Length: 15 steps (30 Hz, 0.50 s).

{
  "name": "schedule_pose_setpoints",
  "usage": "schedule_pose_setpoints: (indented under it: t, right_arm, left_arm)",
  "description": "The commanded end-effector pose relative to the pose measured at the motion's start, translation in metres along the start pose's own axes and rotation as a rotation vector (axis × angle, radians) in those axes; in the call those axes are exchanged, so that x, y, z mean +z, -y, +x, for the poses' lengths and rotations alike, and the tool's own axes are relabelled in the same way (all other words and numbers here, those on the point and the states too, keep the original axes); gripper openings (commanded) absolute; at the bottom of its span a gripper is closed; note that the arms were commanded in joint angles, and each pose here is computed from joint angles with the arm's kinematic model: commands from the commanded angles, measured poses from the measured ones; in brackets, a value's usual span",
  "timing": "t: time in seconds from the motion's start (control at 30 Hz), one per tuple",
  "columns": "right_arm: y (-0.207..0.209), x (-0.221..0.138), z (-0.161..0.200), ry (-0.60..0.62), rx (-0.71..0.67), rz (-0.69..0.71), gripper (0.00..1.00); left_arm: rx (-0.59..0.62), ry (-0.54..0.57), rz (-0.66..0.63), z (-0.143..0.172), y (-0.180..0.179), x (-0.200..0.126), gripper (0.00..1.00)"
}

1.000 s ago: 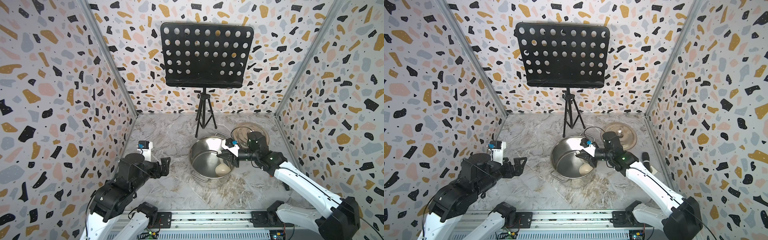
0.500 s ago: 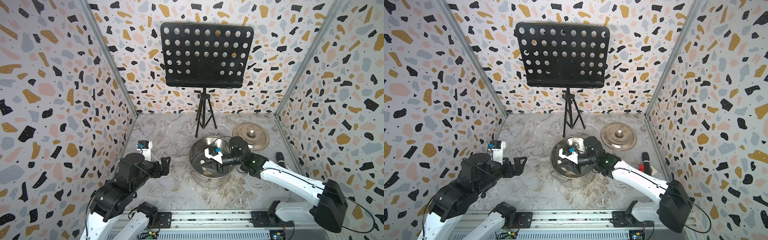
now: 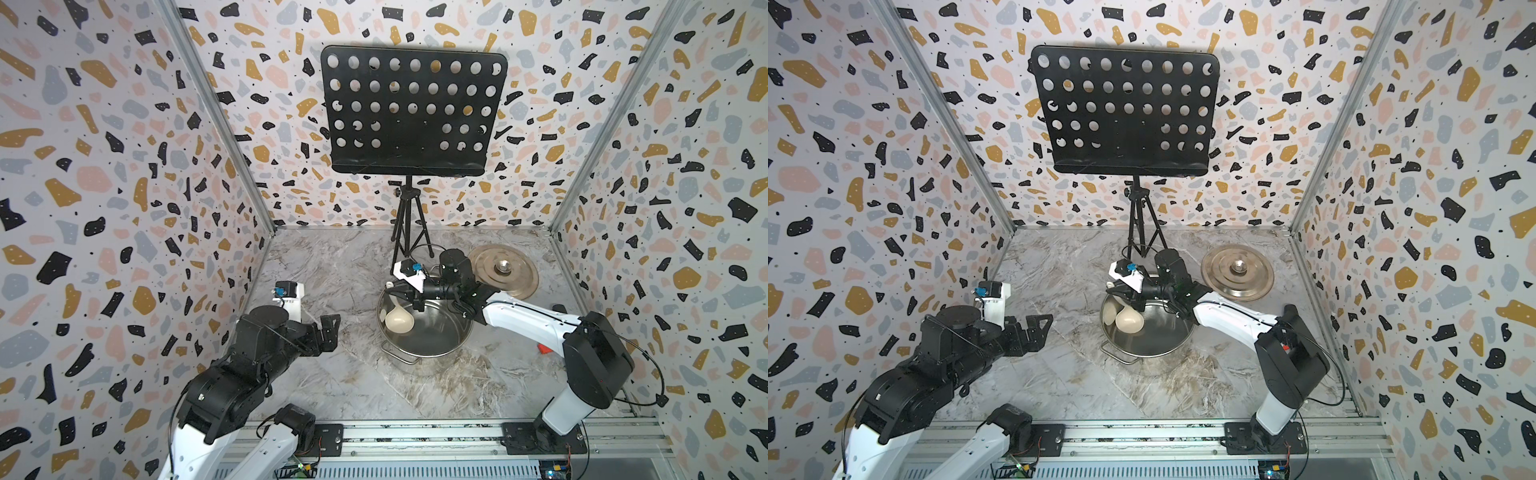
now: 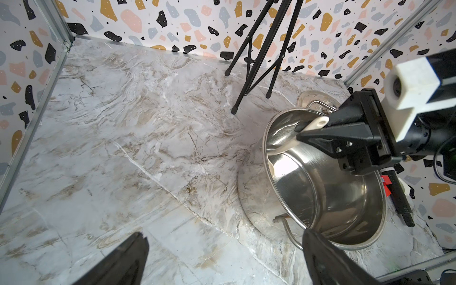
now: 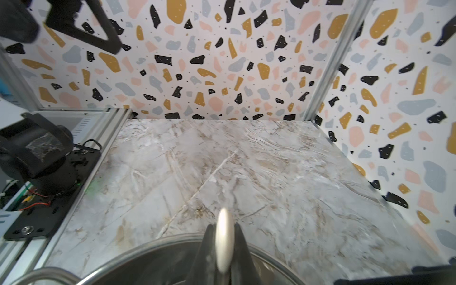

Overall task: Stir the soup with a spoon
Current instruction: Stir the soup in the pan with a stick.

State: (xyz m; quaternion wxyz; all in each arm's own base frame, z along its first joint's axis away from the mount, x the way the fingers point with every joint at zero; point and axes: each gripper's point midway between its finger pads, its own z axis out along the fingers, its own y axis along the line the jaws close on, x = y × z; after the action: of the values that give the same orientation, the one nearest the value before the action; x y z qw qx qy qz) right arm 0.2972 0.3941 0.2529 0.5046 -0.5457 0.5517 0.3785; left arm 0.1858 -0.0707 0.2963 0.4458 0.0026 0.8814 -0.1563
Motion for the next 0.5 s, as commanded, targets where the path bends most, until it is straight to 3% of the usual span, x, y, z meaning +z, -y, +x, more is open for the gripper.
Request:
schedule_pose_setpoints:
  t: [0.0,0.23,0.47]
  right_arm:
    - [0.03,-0.026,-0.029,0.066,-0.065,0.109,0.0]
    - [0.046,-0.088,-0.011,0.01,-0.031,0.252,0.0]
    - [0.003,-0.123,0.004,-0.039,0.047,0.236,0.0]
  left_arm:
    - [-0.003,0.035,0.017,-0.011,0.004,-0.008,1.0]
    - [-0.002,0.036,0.017,-0.01,0.004,-0.004,1.0]
    - [0.007,0.027,0.022,-0.009,0.006,0.003,0.99]
